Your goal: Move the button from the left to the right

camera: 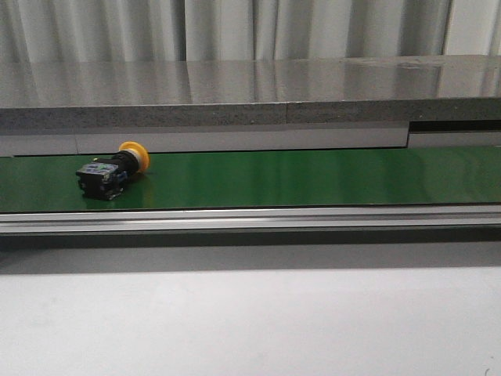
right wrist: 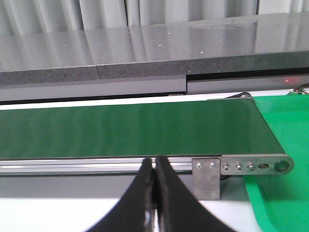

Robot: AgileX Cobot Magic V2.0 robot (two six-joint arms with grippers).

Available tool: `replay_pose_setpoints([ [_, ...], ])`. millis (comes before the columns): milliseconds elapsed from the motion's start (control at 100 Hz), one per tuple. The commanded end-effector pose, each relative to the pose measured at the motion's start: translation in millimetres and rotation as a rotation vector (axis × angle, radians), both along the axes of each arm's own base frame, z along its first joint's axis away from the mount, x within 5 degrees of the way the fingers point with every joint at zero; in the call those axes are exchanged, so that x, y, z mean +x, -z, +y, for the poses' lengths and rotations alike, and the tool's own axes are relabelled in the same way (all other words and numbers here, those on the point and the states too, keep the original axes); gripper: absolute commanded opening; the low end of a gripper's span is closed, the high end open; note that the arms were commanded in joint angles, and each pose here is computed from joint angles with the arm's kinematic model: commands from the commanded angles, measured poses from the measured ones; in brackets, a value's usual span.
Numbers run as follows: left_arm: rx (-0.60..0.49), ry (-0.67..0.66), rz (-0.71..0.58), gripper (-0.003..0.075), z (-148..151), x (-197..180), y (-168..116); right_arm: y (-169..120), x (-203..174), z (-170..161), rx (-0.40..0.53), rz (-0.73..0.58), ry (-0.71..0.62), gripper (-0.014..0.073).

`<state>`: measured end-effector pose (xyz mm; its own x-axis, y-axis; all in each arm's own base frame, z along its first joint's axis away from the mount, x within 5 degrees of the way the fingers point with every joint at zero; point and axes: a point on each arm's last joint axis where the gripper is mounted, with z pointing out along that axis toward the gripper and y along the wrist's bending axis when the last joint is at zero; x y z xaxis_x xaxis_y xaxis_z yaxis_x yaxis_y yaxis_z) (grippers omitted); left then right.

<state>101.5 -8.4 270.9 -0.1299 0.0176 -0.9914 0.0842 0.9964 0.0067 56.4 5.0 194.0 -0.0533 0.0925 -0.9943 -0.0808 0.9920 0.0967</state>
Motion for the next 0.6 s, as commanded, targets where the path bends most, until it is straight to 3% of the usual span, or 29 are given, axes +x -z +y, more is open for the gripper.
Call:
replay_pose_setpoints([
  [0,-0.015,-0.003,-0.104,0.0485,0.0,1.0,-16.5,-13.5,-2.2,-0.5,-0.004,-0.117,0.002,-0.0067],
  [410,-0.015,-0.003,-0.102,-0.0016,0.0,1.0,-16.3,-13.5,-2.2,-0.5,-0.004,-0.117,0.002,-0.0067],
  [590,-0.015,-0.003,-0.102,-0.0020,0.0,1.0,-16.3,-13.5,-2.2,-0.5,-0.004,-0.117,0.002,-0.0067],
])
